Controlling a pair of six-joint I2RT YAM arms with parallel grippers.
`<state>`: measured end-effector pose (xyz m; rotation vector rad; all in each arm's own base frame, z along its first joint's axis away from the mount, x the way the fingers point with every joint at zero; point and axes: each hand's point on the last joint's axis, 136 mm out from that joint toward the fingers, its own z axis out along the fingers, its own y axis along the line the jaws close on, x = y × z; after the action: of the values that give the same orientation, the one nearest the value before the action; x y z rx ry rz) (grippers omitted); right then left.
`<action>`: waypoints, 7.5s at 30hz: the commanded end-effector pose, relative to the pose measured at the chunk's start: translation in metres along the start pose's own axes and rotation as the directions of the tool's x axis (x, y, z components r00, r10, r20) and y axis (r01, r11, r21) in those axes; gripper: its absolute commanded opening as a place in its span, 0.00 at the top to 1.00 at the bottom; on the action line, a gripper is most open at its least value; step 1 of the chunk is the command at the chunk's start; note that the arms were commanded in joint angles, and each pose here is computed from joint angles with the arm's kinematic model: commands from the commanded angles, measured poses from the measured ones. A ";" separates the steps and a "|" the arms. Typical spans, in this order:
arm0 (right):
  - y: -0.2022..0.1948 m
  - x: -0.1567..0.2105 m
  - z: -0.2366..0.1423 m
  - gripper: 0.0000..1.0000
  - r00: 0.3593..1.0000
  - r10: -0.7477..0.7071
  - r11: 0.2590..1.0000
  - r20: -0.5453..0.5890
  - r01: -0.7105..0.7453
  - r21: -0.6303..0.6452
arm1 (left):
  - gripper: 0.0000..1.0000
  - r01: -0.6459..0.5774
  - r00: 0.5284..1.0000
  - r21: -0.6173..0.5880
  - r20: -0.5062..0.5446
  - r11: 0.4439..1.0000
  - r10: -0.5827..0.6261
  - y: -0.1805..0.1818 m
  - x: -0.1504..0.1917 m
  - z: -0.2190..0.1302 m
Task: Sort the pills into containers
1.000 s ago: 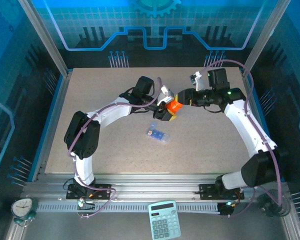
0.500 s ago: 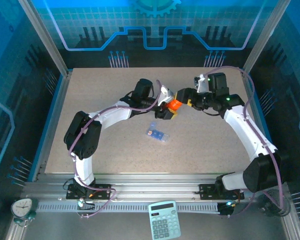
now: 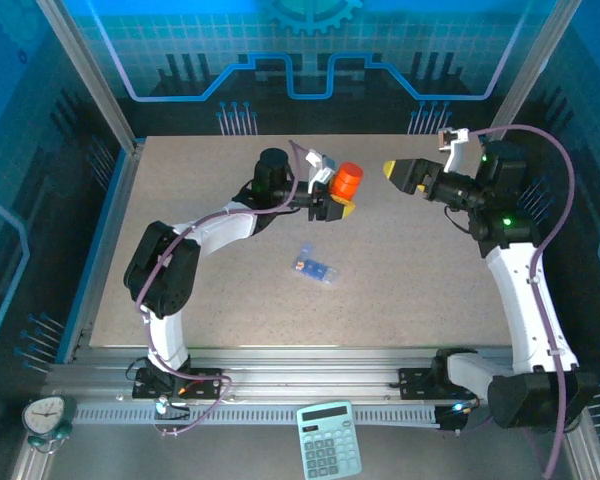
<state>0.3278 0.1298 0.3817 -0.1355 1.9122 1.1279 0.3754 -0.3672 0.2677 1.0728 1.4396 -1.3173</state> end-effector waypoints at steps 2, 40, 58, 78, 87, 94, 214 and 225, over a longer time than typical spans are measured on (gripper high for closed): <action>0.017 -0.013 0.007 0.08 0.991 -0.130 0.986 0.015 0.131 -0.099 | 0.90 -0.006 0.991 0.094 0.133 0.996 -0.007 -0.015 -0.039 -0.009; 0.029 0.010 0.094 0.21 0.967 -0.192 0.976 -0.168 0.172 -0.131 | 0.93 0.031 0.991 0.150 0.124 0.988 -0.050 -0.021 -0.037 0.000; 0.017 0.028 0.096 0.54 0.965 -0.174 0.984 -0.196 0.162 -0.075 | 0.97 0.001 0.992 0.103 0.128 0.995 -0.014 -0.019 -0.044 0.001; -0.039 0.066 0.100 0.57 0.997 -0.052 0.963 -0.053 0.064 0.263 | 0.95 -0.179 0.959 -0.277 0.167 0.944 0.231 -0.012 -0.057 0.008; -0.024 0.033 0.086 0.47 0.999 -0.045 0.973 -0.030 0.051 0.224 | 0.95 -0.152 0.966 -0.266 0.164 0.952 0.200 -0.007 -0.051 0.009; 0.000 0.001 0.049 0.12 0.998 -0.051 0.982 0.035 0.043 0.182 | 0.95 -0.109 0.969 -0.262 0.186 0.959 0.161 0.003 -0.052 0.001; 0.021 0.034 0.094 0.55 0.941 -0.252 0.956 -0.225 0.206 -0.209 | 0.93 -0.004 0.993 0.096 0.115 0.995 -0.007 -0.032 -0.049 -0.001; -0.028 0.070 0.111 0.60 0.987 -0.107 0.985 -0.120 0.122 0.125 | 0.91 -0.186 0.964 -0.202 0.153 0.961 0.219 -0.026 -0.059 0.008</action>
<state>0.3699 0.2173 0.3386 -0.4021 1.9047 0.9672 0.3671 -0.3772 0.2734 0.9576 1.4677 -1.3105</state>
